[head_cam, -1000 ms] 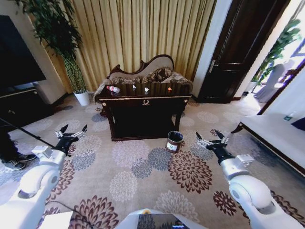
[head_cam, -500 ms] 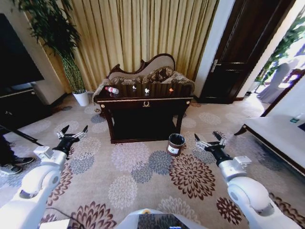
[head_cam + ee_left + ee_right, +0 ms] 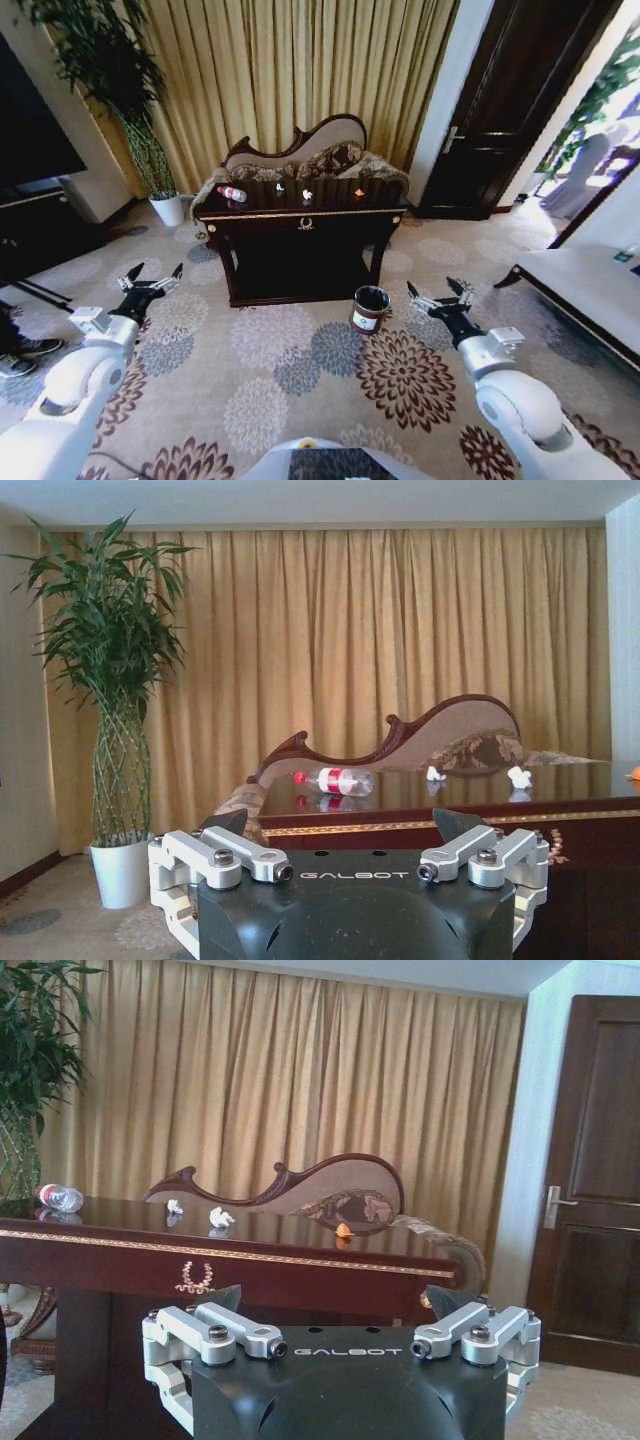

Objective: Move to the front of the table and place the trash on the table into the trash bin.

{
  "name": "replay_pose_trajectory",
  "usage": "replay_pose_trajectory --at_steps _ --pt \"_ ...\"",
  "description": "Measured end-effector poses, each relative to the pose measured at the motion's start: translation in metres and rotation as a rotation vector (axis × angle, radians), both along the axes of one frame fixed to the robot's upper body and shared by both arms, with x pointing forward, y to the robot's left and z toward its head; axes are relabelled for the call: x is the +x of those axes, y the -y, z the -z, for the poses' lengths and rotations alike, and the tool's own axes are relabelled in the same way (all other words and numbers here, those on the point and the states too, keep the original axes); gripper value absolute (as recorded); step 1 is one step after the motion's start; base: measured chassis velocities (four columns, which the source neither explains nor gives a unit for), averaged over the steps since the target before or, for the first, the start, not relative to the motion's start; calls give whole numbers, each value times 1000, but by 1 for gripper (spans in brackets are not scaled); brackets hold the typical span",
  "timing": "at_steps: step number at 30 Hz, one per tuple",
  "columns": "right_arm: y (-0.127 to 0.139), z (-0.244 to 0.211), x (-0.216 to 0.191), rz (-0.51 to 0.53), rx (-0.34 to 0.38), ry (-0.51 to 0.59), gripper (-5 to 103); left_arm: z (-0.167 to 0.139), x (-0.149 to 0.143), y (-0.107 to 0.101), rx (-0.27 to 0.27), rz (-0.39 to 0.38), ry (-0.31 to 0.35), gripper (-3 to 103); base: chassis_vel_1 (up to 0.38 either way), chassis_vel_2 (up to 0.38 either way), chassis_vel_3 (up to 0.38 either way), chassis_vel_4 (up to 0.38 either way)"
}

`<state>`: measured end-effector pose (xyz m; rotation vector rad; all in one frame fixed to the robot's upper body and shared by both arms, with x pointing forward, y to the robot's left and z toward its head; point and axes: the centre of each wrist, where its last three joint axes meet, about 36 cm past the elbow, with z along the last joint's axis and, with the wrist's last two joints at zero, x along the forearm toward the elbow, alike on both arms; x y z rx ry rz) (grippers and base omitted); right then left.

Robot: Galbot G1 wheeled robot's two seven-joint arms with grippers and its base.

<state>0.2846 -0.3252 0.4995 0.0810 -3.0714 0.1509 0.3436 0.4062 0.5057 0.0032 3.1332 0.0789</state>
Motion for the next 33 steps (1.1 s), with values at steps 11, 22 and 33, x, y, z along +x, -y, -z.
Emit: replay_pose_trajectory --at_steps 11,22,33 --pt "0 2 0 -10 9 -6 100 2 0 -1 -1 -1 3 100 -126 117 124 -106" --pt "-1 2 -3 -25 17 -10 100 0 1 -3 0 -2 9 100 -110 126 112 -124" --pt "-4 1 -6 -32 24 -7 100 -1 -2 -6 2 -8 21 100 -140 131 152 -139"
